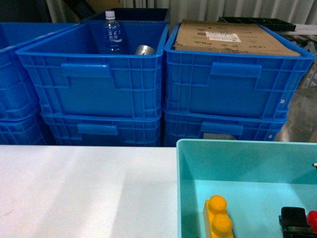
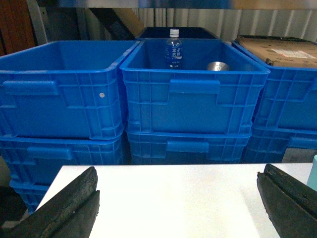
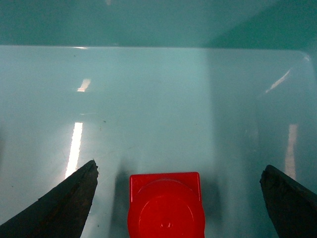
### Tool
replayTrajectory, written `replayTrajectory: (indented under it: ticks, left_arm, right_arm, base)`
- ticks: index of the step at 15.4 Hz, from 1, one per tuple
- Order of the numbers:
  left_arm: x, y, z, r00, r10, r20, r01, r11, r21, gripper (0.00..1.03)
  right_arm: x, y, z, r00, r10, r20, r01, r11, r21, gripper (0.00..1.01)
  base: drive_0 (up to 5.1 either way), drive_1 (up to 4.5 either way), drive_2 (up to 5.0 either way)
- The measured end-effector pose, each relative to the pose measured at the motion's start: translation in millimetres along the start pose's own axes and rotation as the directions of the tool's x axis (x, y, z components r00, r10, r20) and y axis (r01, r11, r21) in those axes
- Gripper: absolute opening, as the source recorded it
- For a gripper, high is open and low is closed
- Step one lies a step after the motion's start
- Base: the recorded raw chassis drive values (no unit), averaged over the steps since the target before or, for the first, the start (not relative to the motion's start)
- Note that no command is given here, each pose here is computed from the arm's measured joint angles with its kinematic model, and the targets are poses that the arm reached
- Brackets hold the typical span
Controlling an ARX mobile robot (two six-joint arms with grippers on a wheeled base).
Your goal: Pick red block from blue box to shelf
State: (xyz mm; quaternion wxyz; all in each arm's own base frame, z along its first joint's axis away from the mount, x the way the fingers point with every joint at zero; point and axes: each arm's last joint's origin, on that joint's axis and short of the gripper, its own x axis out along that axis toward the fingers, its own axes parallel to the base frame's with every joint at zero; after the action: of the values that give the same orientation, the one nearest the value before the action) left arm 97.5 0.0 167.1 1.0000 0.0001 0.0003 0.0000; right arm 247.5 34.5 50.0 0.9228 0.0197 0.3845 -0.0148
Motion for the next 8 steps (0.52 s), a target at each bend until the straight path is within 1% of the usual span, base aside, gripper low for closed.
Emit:
replayTrajectory:
  ticks: [3,8]
  left_arm:
    - [0.0,0.0,0.0,1.000,0.000,0.000,0.000,1.0000,0.000,0.98]
    - [0.0,0.0,0.1,1.000,0.000,0.000,0.000,1.0000,0.000,0.98]
  right_arm:
    - [-1.3,1.4,4.0,0.999,0.002,0.037,-0.002,1.0000,-0.001,0.98]
    - [-1.3,1.4,4.1,0.999,0.000,0.033,0.000,1.0000,-0.003,0.98]
  base:
    - [0.0,0.00,0.0]
    - [0.0,0.00,0.0]
